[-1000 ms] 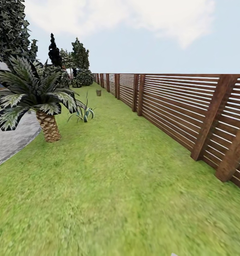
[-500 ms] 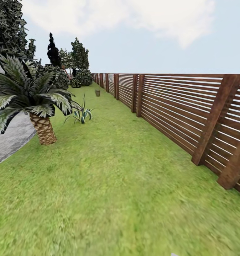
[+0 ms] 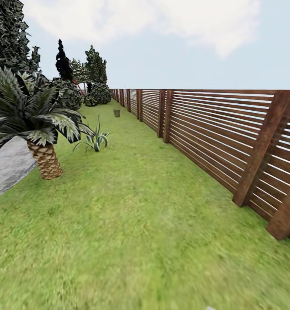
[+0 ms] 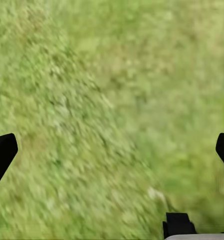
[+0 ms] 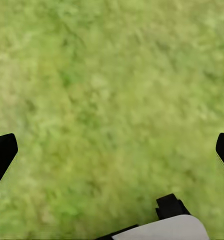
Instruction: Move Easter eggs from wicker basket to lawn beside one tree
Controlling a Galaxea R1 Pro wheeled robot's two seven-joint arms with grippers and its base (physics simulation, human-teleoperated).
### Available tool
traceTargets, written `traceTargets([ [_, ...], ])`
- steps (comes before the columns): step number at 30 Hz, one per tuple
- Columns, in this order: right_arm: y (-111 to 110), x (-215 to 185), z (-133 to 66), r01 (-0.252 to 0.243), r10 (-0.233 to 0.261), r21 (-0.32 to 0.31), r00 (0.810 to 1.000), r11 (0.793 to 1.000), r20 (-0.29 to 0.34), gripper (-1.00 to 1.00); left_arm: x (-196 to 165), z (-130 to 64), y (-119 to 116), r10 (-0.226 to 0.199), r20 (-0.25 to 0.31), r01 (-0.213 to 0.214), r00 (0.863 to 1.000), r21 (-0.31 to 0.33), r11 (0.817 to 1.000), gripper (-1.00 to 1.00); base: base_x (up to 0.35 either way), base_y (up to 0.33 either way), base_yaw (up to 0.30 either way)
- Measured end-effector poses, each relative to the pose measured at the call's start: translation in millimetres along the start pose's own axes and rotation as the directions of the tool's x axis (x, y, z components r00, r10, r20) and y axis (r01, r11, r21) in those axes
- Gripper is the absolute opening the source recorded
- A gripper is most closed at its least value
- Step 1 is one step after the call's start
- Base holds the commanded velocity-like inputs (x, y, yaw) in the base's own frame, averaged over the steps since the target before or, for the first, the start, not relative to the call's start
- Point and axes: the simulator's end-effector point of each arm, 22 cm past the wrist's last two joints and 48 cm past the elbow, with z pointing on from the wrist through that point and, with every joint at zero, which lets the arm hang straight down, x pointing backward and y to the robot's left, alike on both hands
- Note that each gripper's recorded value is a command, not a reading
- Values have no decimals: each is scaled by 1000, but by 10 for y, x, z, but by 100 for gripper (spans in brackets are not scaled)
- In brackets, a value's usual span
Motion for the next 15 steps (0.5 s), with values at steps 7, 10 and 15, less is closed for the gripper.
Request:
traceTargets([
  [7, 0, 0, 0, 1, -1, 0, 1000, 1000, 1, 100, 0, 0, -5, 0, 0, 0, 1000, 1, 1000, 100, 323, -145, 71],
  [10, -1, 4, 0, 2, -2, 0, 1000, 1000, 0, 100, -1, -1, -8, 0, 0, 0, 1000, 1, 1000, 100, 323, -145, 185],
  [15, 0, 2, 0, 2, -2, 0, 1000, 1000, 0, 100, 0, 0, 0, 0, 0, 0, 1000, 0, 1000, 100, 323, -145, 249],
])
